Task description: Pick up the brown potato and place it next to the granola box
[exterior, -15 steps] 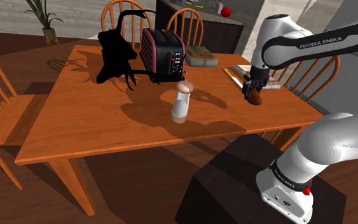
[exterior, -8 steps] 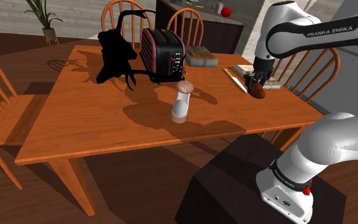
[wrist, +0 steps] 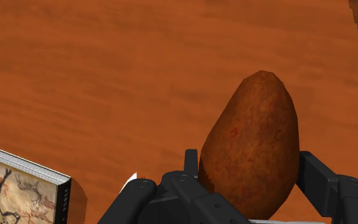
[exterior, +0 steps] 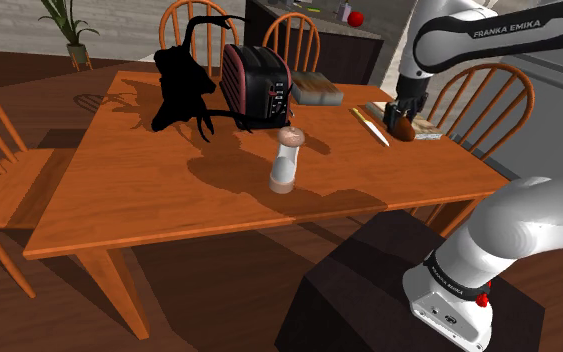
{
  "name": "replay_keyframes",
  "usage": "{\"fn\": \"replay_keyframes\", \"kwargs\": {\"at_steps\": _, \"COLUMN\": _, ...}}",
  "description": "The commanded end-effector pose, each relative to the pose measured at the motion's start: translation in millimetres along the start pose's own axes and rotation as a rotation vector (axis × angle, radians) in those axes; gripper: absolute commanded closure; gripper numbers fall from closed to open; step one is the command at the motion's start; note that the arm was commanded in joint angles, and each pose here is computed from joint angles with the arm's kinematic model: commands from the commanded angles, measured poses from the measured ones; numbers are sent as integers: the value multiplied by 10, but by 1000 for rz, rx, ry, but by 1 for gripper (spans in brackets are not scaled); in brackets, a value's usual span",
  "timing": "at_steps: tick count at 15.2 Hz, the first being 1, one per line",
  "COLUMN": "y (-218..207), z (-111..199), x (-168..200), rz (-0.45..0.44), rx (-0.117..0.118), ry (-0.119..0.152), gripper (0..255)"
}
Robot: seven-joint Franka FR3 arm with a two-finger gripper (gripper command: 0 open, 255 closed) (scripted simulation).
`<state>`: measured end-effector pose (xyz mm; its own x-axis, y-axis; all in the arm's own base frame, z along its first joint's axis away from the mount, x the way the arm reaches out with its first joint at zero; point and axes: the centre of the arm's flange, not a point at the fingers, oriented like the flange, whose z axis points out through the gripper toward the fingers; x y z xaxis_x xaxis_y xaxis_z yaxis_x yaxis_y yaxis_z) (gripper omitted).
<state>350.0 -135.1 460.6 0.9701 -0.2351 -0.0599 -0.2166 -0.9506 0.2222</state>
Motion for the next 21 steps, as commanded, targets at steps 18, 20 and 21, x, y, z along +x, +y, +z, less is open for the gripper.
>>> {"fn": "replay_keyframes", "kwargs": {"at_steps": 18, "y": 980, "z": 75, "x": 2348, "rz": 0, "rx": -1, "ry": 0, "gripper": 255}}
{"fn": "replay_keyframes", "kwargs": {"at_steps": 20, "y": 1080, "z": 81, "x": 2592, "rz": 0, "rx": -1, "ry": 0, "gripper": 255}}
{"fn": "replay_keyframes", "kwargs": {"at_steps": 21, "y": 1130, "z": 85, "x": 2714, "rz": 0, "rx": -1, "ry": 0, "gripper": 255}}
